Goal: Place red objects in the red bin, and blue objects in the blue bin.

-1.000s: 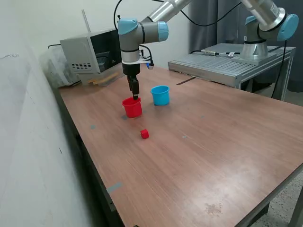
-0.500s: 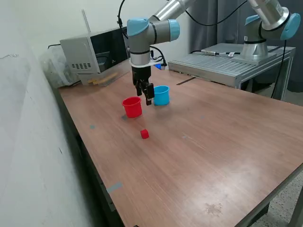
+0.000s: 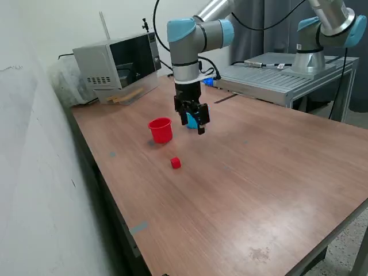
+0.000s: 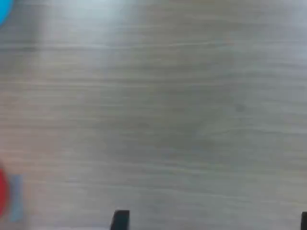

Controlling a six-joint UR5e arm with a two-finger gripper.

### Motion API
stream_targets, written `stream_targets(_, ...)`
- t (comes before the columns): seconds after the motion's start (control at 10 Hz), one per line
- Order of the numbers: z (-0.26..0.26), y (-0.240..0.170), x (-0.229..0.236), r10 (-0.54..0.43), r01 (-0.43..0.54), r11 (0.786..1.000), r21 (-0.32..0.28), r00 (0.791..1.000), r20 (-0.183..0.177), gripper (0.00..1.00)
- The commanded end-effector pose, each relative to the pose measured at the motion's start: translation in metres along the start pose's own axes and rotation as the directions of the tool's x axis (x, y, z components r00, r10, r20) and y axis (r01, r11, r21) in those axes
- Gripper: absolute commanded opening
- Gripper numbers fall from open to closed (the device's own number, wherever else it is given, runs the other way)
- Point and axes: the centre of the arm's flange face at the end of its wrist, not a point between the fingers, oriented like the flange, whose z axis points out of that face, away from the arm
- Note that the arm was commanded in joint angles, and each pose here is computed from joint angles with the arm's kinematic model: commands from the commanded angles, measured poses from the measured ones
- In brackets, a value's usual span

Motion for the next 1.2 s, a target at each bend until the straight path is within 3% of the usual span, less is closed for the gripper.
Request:
stream_targets(0.0,-0.003,-0.006,0.040,-0.033,0.035,0.999,0.021,0.996,-0.082,1.00)
stream_targets(0.6,0.012,0.022,0.050,-0.010,0.010,1.000,-0.003,0.997,-0.079,1.00)
stream_targets(1.1,0.017,0.048,0.026,0.016,-0.019,0.999,-0.044,0.997,-0.071,1.00)
